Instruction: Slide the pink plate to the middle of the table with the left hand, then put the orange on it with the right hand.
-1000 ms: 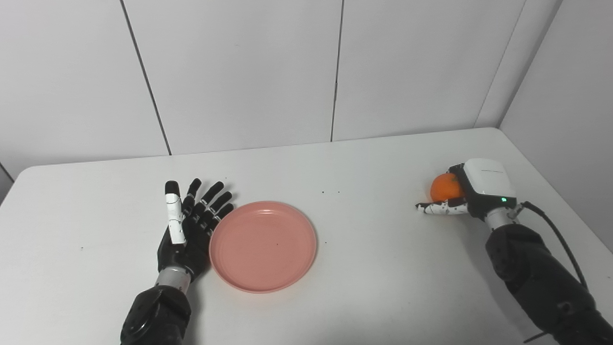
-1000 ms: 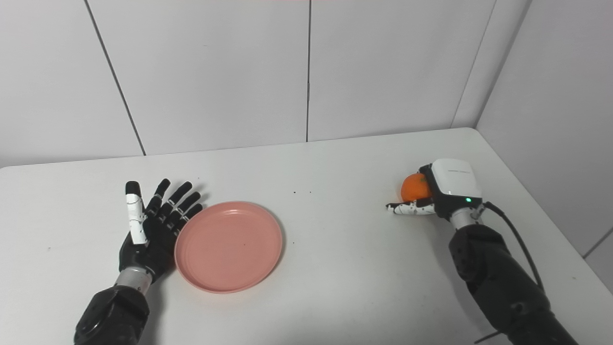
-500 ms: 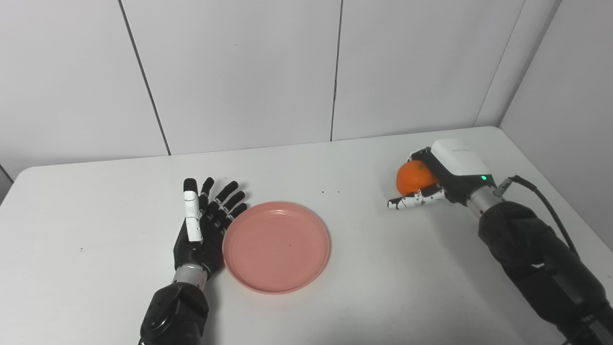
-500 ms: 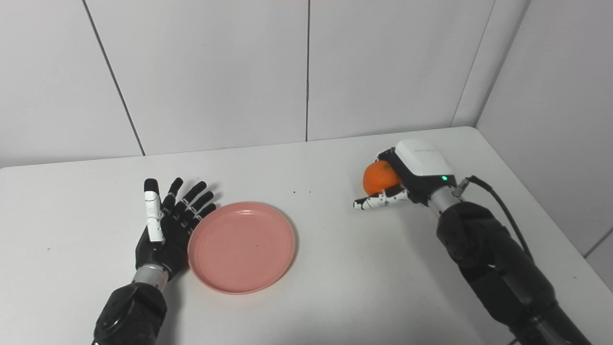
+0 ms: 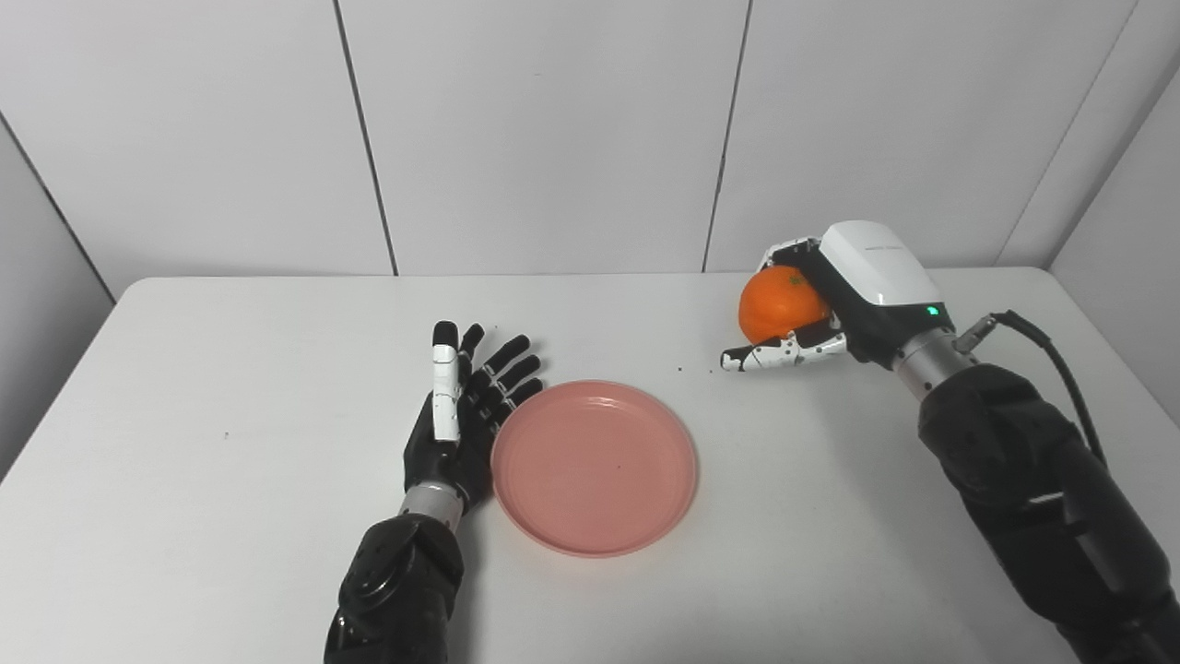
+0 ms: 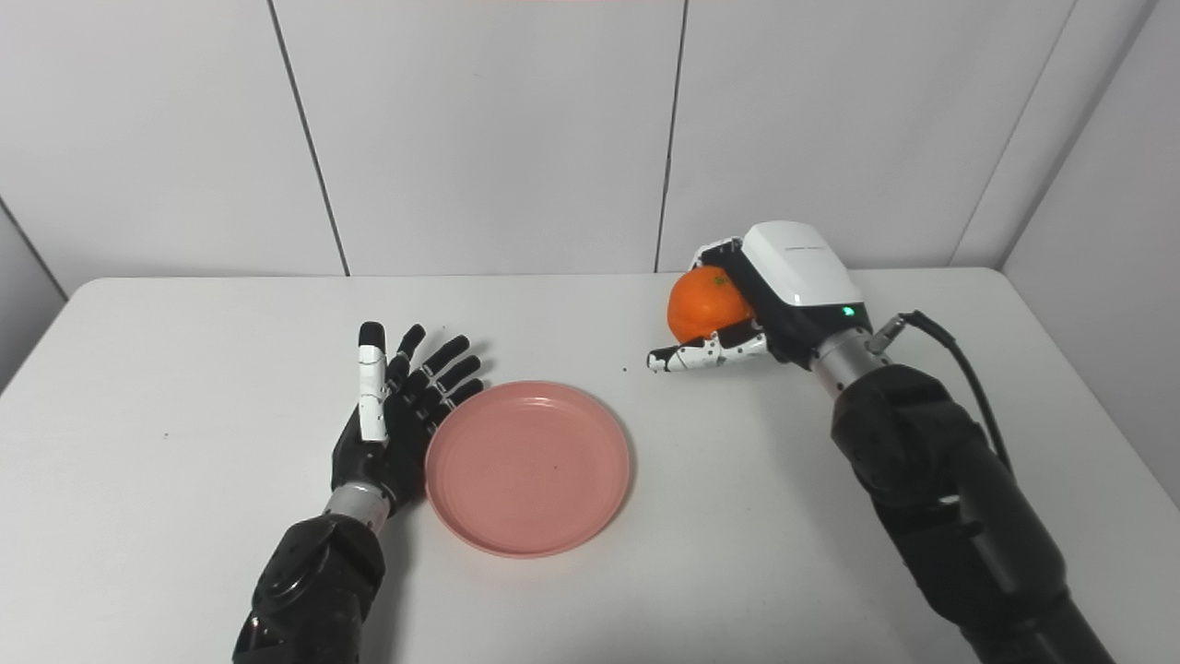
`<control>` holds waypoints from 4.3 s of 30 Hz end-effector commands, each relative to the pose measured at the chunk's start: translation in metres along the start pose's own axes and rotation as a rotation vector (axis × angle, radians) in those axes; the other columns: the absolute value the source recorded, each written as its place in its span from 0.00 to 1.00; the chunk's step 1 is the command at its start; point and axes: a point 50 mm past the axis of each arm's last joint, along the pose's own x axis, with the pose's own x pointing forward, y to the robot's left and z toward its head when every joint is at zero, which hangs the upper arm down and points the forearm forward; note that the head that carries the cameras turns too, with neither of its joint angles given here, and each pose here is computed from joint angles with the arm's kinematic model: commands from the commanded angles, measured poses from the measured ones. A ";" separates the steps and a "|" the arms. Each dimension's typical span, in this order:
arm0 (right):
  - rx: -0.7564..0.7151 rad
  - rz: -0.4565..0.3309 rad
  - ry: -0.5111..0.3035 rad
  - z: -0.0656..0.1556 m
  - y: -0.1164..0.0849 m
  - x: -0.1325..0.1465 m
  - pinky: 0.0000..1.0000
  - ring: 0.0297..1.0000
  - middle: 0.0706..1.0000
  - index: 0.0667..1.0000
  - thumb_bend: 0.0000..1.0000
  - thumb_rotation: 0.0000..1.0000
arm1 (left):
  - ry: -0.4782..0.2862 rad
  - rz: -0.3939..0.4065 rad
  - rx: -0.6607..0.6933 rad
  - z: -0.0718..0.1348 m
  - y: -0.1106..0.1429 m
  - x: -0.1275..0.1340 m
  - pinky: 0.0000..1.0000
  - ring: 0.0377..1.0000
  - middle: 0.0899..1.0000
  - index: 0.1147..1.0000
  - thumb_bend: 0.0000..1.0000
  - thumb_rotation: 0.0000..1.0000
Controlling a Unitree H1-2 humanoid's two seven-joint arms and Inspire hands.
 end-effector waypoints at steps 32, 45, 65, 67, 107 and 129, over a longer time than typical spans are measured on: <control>0.033 0.079 -0.362 0.118 0.039 0.024 0.15 0.18 0.20 0.26 0.52 0.50 | 0.020 -0.001 0.028 -0.008 -0.009 0.000 0.78 0.78 0.82 0.97 0.96 0.89; -0.056 0.203 -0.360 0.113 0.077 0.014 0.18 0.22 0.27 0.39 0.48 0.56 | 0.018 -0.007 0.014 -0.008 -0.008 -0.001 0.74 0.77 0.79 0.97 0.94 0.89; -0.117 0.220 -0.356 0.089 0.098 0.014 0.19 0.24 0.30 0.43 0.55 0.70 | 0.033 0.001 0.012 -0.011 -0.011 -0.003 0.74 0.75 0.77 0.96 0.92 0.89; -0.114 0.212 -0.354 0.089 0.098 0.014 0.21 0.27 0.35 0.49 0.58 0.74 | 0.033 -0.001 0.014 -0.011 -0.010 -0.003 0.74 0.75 0.77 0.96 0.92 0.89; 0.388 -0.189 -0.138 0.056 0.048 0.019 0.62 0.69 0.70 0.71 0.87 1.00 | -0.079 0.028 0.080 -0.003 -0.006 -0.001 0.80 0.78 0.81 0.94 0.96 0.87; 1.334 -0.367 0.387 0.027 0.146 -0.027 0.93 0.86 0.85 0.84 0.79 1.00 | -0.365 0.212 0.604 0.003 0.011 0.000 0.91 0.94 0.93 0.92 0.91 0.89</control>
